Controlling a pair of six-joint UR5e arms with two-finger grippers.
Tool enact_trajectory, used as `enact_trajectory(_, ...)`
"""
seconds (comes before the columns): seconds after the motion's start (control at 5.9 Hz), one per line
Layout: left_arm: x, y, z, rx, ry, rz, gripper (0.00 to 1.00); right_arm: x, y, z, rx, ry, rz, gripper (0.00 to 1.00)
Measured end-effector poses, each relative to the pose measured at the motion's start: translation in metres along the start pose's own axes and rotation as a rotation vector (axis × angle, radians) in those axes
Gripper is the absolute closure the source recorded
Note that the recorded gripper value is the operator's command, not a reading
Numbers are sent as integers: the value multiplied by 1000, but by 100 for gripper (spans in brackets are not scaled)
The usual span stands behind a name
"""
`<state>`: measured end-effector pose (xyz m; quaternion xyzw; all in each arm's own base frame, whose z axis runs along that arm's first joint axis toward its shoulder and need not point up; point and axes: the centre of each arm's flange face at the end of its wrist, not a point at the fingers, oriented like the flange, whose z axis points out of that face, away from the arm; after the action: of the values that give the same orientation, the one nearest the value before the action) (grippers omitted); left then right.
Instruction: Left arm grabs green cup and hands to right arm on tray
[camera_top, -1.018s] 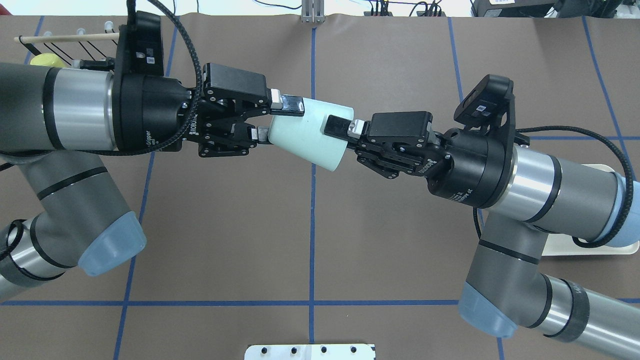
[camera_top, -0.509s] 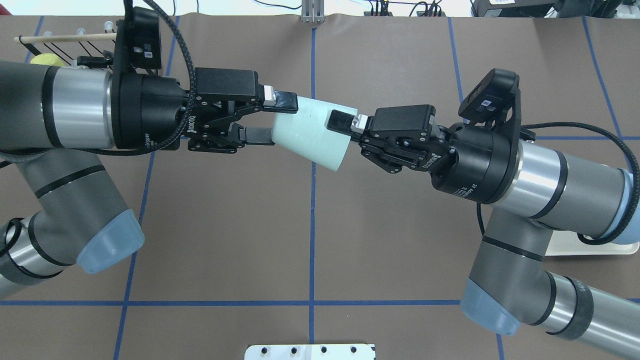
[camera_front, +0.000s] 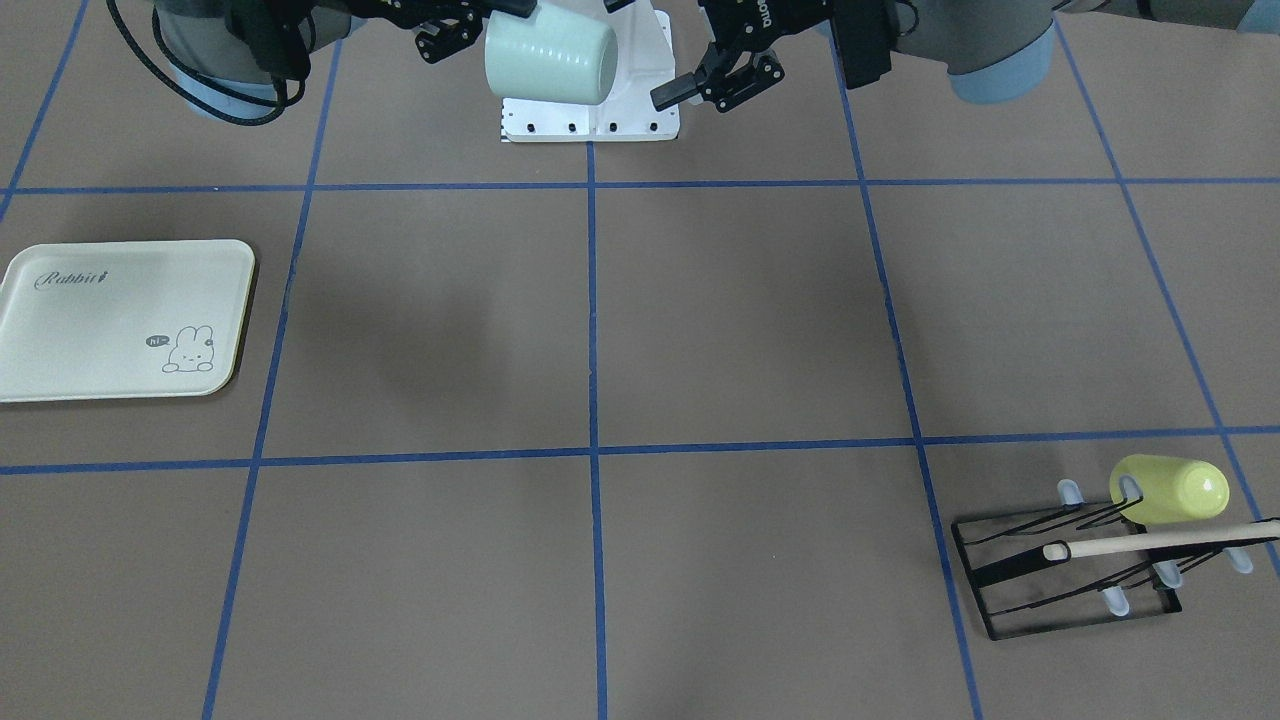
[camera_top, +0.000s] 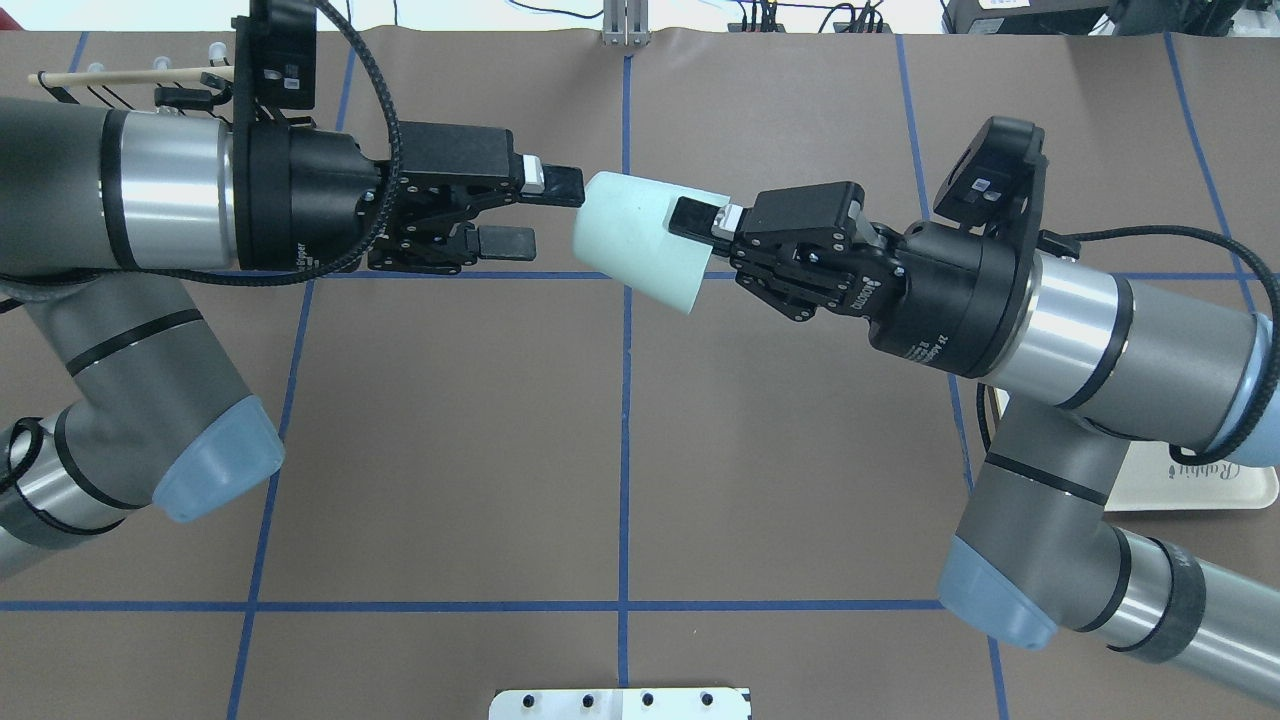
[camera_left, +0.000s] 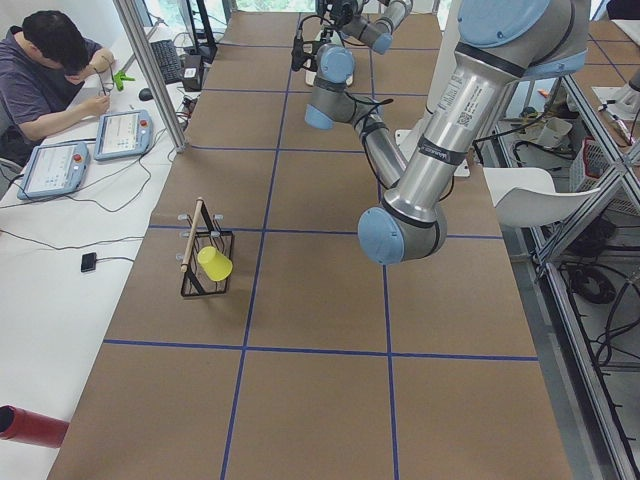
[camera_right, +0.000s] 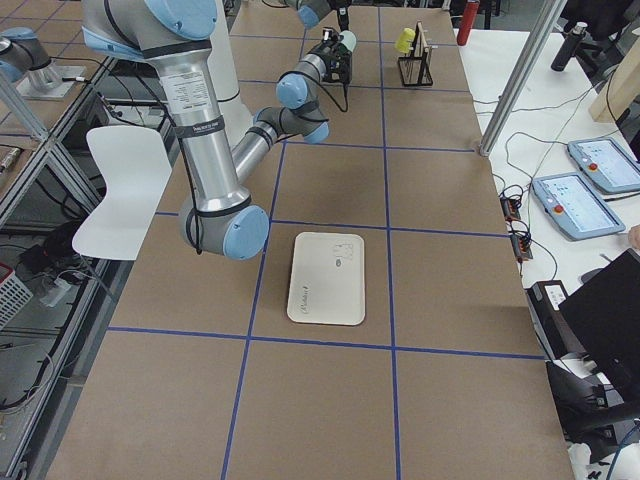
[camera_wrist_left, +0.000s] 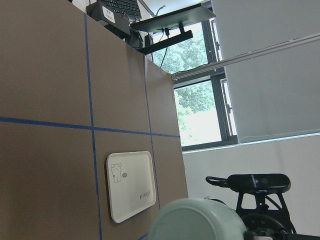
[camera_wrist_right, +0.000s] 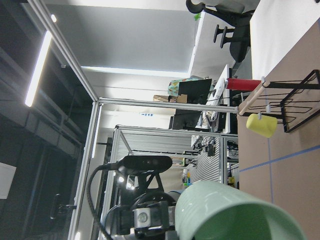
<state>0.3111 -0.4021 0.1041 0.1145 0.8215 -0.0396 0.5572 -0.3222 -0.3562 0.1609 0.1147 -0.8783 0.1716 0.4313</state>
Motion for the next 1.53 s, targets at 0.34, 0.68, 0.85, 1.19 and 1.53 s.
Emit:
enact_trajectory(0.34,-6,-1,-2,3,-12,-5,0,18,-38,8,107,242,-30,100)
enact_trajectory(0.68,-22,-4,-1,12,-61,-23,0,26,-102,3,159,587,-114,100)
enact_trajectory(0.85,-31,-7,4,17,-114,-22,0,31,-132,-8,152,759,-161,100)
enact_trajectory(1.19,-51,-17,17,18,-297,17,0,35,-168,-39,94,1086,-289,100)
enact_trajectory(1.53,-76,-29,23,-15,-518,95,0,40,-177,-83,-60,1370,-410,100)
